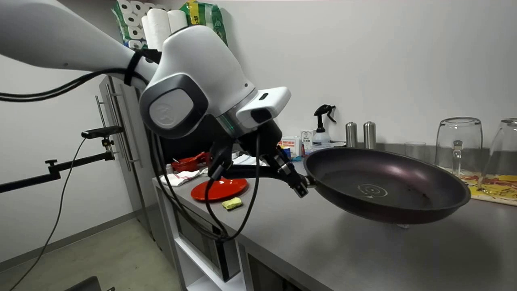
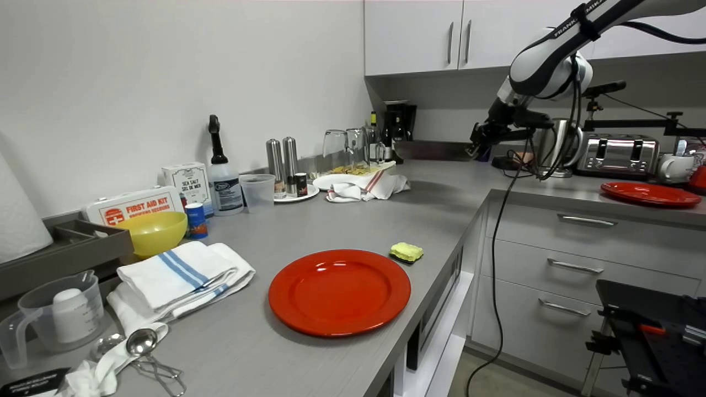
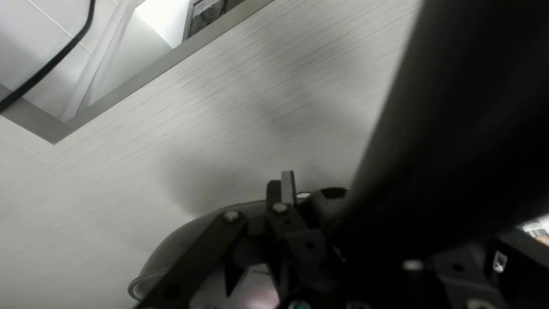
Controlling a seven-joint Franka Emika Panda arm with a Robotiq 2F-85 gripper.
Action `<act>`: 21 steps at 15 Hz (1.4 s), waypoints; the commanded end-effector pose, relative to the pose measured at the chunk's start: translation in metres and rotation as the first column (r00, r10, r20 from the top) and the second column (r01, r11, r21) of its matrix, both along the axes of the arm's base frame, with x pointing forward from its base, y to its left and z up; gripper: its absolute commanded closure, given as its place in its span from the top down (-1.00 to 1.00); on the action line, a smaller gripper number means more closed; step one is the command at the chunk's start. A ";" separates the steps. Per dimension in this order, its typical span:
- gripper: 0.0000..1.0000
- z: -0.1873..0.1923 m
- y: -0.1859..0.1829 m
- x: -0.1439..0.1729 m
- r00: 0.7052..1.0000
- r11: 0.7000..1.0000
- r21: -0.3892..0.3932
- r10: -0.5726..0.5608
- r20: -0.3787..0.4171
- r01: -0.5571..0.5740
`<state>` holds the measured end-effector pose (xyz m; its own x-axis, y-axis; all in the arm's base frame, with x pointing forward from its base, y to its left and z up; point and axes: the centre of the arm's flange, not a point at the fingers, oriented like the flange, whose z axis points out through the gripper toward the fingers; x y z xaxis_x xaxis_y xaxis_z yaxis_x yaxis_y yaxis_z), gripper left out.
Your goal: Move the pan to the right and the left twice, then move it to the right on the counter
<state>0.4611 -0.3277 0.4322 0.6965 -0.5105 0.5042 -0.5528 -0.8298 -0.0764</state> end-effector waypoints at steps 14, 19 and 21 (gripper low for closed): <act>-0.56 -0.006 -0.022 -0.004 0.982 0.968 -0.203 -0.122 0.143 0.150; -0.56 -0.022 -0.033 -0.008 0.978 0.953 -0.237 -0.158 0.139 0.187; -0.56 -0.025 -0.039 -0.013 0.977 0.949 -0.241 -0.176 0.123 0.201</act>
<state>0.4452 -0.3703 0.3808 0.5974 -0.5065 0.6218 -0.6774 -0.7337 0.0532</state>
